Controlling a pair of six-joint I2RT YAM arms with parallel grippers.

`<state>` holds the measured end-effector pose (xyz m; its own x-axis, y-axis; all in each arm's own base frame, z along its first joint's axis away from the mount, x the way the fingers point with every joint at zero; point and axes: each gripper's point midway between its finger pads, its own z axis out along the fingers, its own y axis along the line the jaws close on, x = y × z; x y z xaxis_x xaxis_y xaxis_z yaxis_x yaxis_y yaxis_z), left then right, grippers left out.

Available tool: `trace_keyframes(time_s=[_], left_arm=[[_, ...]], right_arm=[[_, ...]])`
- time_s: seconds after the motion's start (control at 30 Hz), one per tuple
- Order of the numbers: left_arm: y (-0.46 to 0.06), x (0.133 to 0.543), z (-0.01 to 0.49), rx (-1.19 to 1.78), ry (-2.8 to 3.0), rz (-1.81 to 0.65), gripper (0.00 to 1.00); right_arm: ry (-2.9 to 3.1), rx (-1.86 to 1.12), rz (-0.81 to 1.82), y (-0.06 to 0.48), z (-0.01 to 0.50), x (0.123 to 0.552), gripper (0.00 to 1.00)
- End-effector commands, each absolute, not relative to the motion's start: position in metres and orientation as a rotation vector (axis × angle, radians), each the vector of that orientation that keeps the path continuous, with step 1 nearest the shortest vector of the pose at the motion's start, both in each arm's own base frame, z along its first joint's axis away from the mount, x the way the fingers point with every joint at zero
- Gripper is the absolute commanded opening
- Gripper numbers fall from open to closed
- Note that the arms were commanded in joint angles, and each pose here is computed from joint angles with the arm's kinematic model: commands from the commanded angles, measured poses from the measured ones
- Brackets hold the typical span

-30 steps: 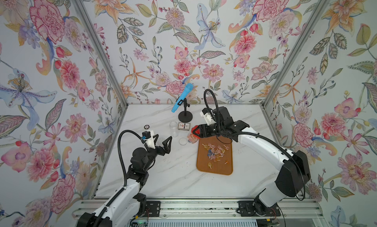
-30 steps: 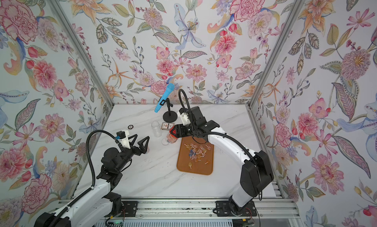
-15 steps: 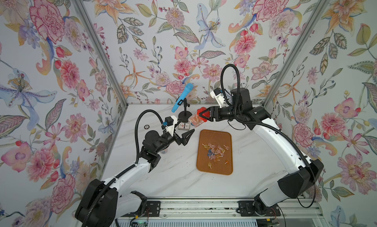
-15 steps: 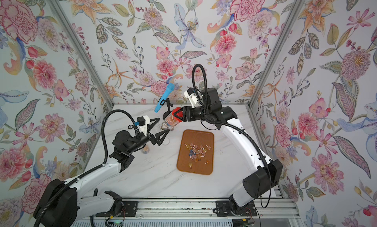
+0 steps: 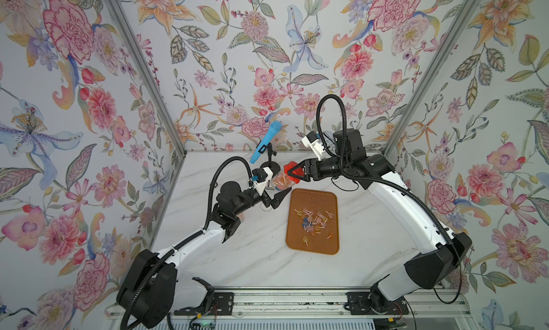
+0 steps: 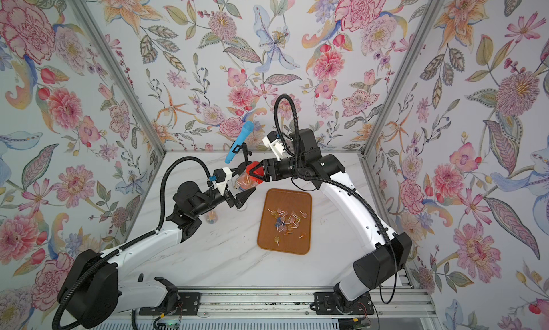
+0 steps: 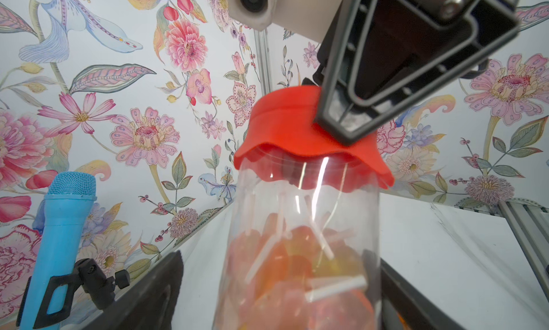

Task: Pour the candies out of the jar
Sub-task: Pick up the jar from the center of the board.

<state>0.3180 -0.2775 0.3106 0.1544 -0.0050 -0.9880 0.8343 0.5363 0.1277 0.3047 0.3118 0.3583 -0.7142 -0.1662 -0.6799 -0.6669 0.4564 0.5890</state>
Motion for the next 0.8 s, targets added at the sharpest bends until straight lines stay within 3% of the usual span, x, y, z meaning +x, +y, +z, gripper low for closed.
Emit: trace_keyframes(time_s=[0.0, 0.77], left_arm=[[-0.284, 0.317, 0.319, 0.859, 1.246, -0.696, 0.94], [-0.285, 0.319, 0.331, 0.839, 1.235, -0.693, 0.72]], right_arm=[[2.127, -0.754, 1.257, 0.314, 0.370, 0.289, 0.35], [2.163, -0.746, 1.216, 0.316, 0.355, 0.297, 0.34]])
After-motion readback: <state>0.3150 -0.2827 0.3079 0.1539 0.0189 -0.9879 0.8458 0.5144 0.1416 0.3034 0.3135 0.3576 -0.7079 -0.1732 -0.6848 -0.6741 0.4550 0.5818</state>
